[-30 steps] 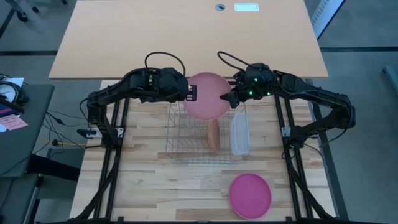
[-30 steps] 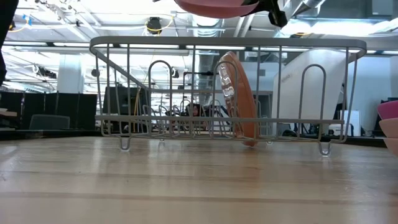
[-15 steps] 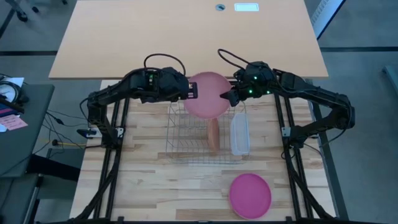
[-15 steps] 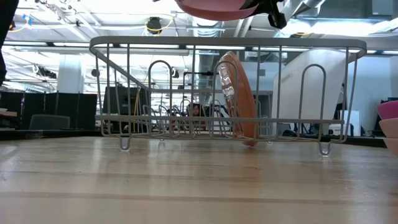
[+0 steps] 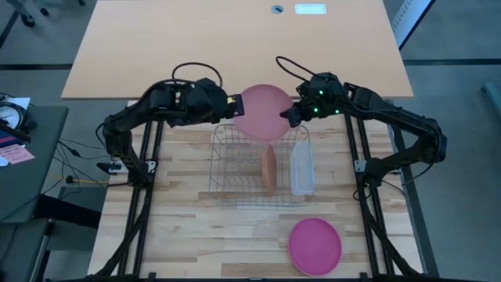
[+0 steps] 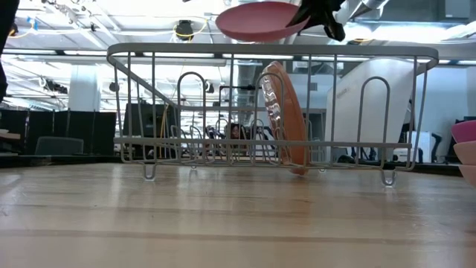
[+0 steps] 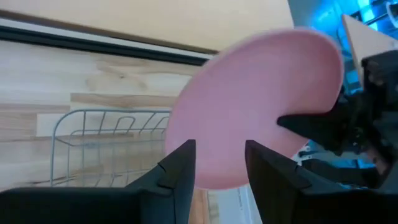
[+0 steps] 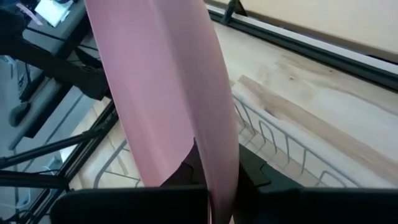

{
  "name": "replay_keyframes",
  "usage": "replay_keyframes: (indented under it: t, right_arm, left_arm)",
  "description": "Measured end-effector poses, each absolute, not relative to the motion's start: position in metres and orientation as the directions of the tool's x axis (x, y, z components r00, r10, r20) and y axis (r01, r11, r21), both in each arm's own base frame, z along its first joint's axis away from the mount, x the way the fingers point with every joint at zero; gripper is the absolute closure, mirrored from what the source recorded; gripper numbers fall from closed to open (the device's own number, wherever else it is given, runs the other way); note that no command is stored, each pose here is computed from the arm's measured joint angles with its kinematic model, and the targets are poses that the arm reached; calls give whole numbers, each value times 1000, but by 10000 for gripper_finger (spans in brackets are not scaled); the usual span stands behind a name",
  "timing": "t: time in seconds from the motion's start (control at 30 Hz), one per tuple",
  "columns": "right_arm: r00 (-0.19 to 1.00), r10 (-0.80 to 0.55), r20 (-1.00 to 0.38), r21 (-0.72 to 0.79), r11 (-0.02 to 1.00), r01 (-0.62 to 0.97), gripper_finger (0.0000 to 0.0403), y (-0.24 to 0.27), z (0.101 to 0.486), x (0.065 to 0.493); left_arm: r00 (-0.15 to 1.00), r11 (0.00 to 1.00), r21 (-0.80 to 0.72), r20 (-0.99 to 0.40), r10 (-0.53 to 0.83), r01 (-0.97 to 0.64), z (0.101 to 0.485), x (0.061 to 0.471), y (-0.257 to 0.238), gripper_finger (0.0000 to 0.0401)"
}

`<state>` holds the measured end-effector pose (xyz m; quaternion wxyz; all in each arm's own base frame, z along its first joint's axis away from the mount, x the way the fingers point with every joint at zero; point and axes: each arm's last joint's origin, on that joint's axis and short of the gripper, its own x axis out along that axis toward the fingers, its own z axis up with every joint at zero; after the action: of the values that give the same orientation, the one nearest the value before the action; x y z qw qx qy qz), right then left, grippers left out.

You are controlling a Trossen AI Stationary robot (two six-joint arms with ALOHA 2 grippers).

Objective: Sort dishes
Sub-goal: Put the light pink plate in the dish rack

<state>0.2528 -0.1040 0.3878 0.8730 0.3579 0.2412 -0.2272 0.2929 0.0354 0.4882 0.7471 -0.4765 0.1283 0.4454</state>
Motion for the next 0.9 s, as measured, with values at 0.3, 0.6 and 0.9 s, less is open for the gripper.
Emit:
replay_keyframes:
  t: [0.3,0.6,0.9]
  right_arm:
    - [782,-215,-585,523,638,566,378,-104,388,252]
    - [804,-159,-573,579,616,535,378,-109,389,250]
    - [857,-49,-513,662,613,431,378,-119,393,247]
  left_arm:
    - [595,182,-613,-583,553,-769,502,273,34,267]
    - [632,229,-632,-537,559,-740,518,246,30,267]
    - [710,338,-634,-535,457,-696,526,233,23,267]
